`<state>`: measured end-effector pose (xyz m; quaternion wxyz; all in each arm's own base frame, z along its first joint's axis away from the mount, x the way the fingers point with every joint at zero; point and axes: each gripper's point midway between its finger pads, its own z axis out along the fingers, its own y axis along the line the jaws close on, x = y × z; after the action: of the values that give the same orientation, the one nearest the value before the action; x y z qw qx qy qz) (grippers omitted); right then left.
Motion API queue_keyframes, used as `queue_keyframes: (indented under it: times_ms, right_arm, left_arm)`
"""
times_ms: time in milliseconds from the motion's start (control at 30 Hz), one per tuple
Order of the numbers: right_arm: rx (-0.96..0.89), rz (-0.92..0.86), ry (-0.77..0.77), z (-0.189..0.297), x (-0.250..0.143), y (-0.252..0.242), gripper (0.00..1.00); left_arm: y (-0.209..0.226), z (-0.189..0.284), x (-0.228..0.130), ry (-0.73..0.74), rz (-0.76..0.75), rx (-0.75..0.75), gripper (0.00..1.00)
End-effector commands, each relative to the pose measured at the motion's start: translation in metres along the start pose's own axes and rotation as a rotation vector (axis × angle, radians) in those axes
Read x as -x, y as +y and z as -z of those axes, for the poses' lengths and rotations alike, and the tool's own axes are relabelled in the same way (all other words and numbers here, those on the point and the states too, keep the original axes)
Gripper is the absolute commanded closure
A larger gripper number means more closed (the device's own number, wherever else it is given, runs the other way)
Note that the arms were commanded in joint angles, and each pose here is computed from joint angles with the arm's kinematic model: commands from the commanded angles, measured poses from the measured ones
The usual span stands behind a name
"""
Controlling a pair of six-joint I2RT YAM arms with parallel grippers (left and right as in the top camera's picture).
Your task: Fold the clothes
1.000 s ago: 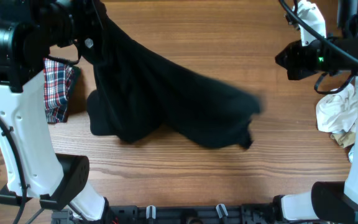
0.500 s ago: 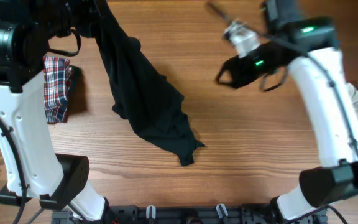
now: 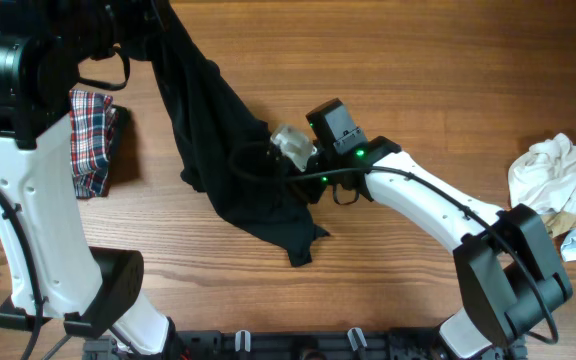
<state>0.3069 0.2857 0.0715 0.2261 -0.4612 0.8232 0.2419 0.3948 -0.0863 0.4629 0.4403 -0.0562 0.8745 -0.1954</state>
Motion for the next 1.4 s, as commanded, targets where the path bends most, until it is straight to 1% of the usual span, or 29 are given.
queue_keyframes:
  times_ms: [0, 33, 100, 167, 267, 333, 433, 500, 533, 600, 633, 667, 733, 767, 833, 867, 933, 1033, 1100, 1133, 1167, 1200, 1233, 1267, 1300, 1333, 1367]
  right_arm:
    - [0.007, -0.031, 0.022, -0.022, -0.012, -0.007, 0.34]
    - [0.019, -0.038, 0.033, -0.028, -0.016, -0.006, 0.36]
    - [0.082, -0.04, 0.059, -0.039, -0.024, 0.009, 0.43]
    - [0.094, -0.021, 0.067, -0.042, -0.024, 0.017, 0.45]
    - [0.093, 0.013, 0.079, -0.047, -0.022, 0.029, 0.43]
    - [0.029, 0.036, 0.079, -0.051, -0.019, 0.022, 0.37]
    - [-0.012, 0.002, 0.073, -0.064, -0.02, 0.012, 0.38]
    - [-0.01, -0.034, 0.102, -0.081, -0.033, 0.008, 0.51]
    - [-0.042, -0.077, 0.121, -0.084, -0.04, 0.002, 0.58]
    - [-0.056, -0.082, 0.114, -0.082, -0.037, 0.0, 0.73]
    - [-0.063, -0.08, 0.104, -0.078, -0.032, 0.0, 0.84]
    - [-0.092, -0.101, 0.092, -0.067, -0.025, -0.002, 0.96]
    - [-0.115, -0.12, 0.058, -0.045, -0.01, 0.001, 0.96]
    - [-0.126, -0.105, 0.016, -0.021, 0.006, 0.006, 0.96]
    - [-0.191, -0.072, -0.084, 0.038, 0.035, 0.016, 0.96]
    - [-0.226, -0.068, -0.129, 0.062, 0.045, 0.018, 0.96]
    - [-0.323, -0.046, -0.252, 0.128, 0.064, 0.027, 0.96]
    - [-0.476, -0.051, -0.345, 0.194, 0.063, 0.027, 0.96]
    - [-0.599, -0.142, -0.406, 0.237, 0.052, 0.013, 0.96]
    - [-0.657, -0.225, -0.458, 0.264, 0.043, 0.002, 0.96]
    - [-0.688, -0.293, -0.495, 0.281, 0.036, -0.007, 0.96]
    - [-0.707, -0.35, -0.525, 0.292, 0.031, -0.013, 0.96]
    - [-0.689, -0.369, -0.539, 0.296, 0.029, -0.015, 0.96]
    - [-0.633, -0.259, -0.501, 0.29, 0.03, -0.008, 0.96]
    - [-0.64, -0.218, -0.464, 0.288, 0.025, -0.011, 0.96]
    - [-0.627, -0.228, -0.438, 0.283, 0.02, -0.014, 0.96]
    - [-0.536, -0.108, -0.385, 0.267, 0.02, -0.002, 0.96]
  left_arm:
    - [-0.014, 0.012, 0.004, -0.038, -0.022, -0.035, 0.96]
    - [-0.016, 0.012, 0.005, -0.04, -0.025, -0.04, 0.96]
    - [-0.02, 0.011, 0.004, -0.039, -0.032, -0.05, 0.96]
    - [-0.024, 0.011, 0.002, -0.034, -0.038, -0.059, 0.96]
    - [-0.025, 0.011, 0.001, -0.033, -0.038, -0.059, 0.96]
    - [-0.027, 0.011, 0.0, -0.031, -0.041, -0.064, 0.96]
    - [-0.026, 0.011, 0.0, -0.028, -0.041, -0.063, 0.96]
    - [-0.026, 0.011, -0.003, -0.019, -0.039, -0.06, 0.96]
    - [-0.025, 0.012, -0.004, -0.013, -0.038, -0.057, 0.96]
    - [-0.024, 0.012, -0.006, -0.008, -0.037, -0.055, 0.96]
    - [-0.024, 0.012, -0.006, -0.007, -0.037, -0.055, 0.96]
    - [-0.024, 0.012, -0.006, -0.007, -0.037, -0.055, 0.96]
    - [-0.024, 0.013, -0.006, -0.008, -0.037, -0.054, 0.96]
    - [-0.024, 0.013, -0.005, -0.011, -0.038, -0.055, 0.96]
    - [-0.026, 0.015, -0.003, -0.022, -0.04, -0.059, 0.96]
    - [-0.026, 0.017, -0.002, -0.029, -0.041, -0.062, 0.96]
    - [-0.028, 0.02, 0.001, -0.046, -0.044, -0.069, 0.96]
    - [-0.03, 0.025, 0.004, -0.062, -0.046, -0.075, 0.96]
    - [-0.029, 0.03, 0.007, -0.082, -0.048, -0.069, 0.96]
    - [-0.025, 0.037, 0.01, -0.108, -0.048, -0.038, 0.96]
    - [-0.024, 0.041, 0.012, -0.121, -0.049, -0.029, 0.96]
    - [-0.024, 0.046, 0.013, -0.132, -0.05, -0.027, 0.96]
    - [-0.024, 0.051, 0.013, -0.139, -0.053, -0.03, 0.96]
    - [-0.025, 0.054, 0.013, -0.146, -0.055, -0.032, 0.96]
    - [-0.026, 0.057, 0.014, -0.151, -0.056, -0.035, 0.96]
    - [-0.026, 0.06, 0.014, -0.156, -0.056, -0.036, 0.96]
    - [-0.026, 0.063, 0.014, -0.161, -0.057, -0.038, 0.96]
